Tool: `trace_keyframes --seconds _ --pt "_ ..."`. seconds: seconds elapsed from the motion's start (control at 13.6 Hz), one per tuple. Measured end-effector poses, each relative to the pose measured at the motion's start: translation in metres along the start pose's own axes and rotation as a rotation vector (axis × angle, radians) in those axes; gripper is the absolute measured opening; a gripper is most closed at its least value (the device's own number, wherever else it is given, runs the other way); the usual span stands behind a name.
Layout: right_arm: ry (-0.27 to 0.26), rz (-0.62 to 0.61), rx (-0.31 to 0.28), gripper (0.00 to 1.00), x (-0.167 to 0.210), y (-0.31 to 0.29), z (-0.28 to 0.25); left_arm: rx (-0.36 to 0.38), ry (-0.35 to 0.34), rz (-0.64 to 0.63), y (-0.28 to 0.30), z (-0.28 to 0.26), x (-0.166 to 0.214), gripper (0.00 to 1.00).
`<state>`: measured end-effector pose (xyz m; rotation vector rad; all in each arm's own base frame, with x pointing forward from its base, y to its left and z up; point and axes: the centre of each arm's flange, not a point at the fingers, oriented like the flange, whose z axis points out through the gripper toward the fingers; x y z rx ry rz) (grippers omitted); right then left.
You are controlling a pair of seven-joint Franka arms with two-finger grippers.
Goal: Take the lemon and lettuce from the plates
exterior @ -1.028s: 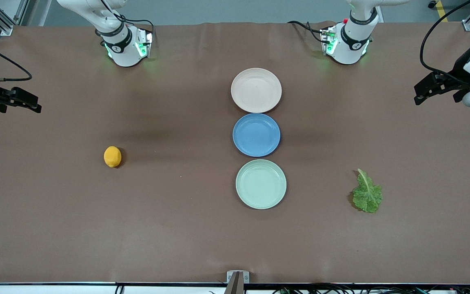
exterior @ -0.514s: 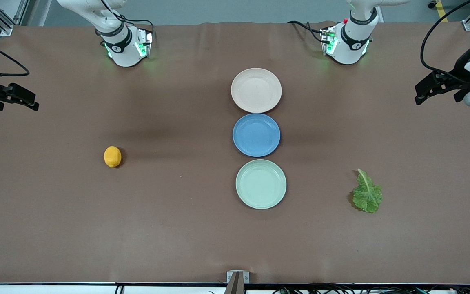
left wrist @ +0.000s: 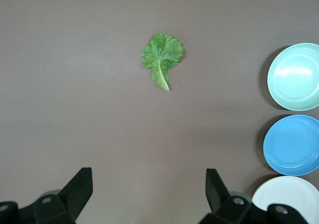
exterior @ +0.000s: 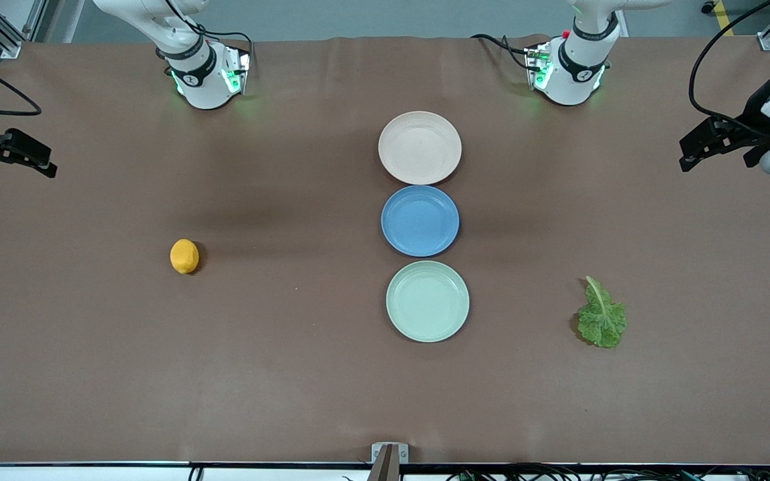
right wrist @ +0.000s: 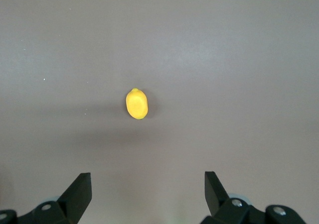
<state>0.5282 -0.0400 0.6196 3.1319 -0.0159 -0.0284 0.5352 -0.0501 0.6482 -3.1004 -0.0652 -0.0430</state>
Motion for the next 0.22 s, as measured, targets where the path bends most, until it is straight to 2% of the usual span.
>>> trace_keyframes --seconds 0.22 --pt "-0.002 0.0 0.0 1.0 -0.0001 -0.0002 0.0008 0.0 0.0 -0.069 0.0027 -0.0001 -0.0004 1.0"
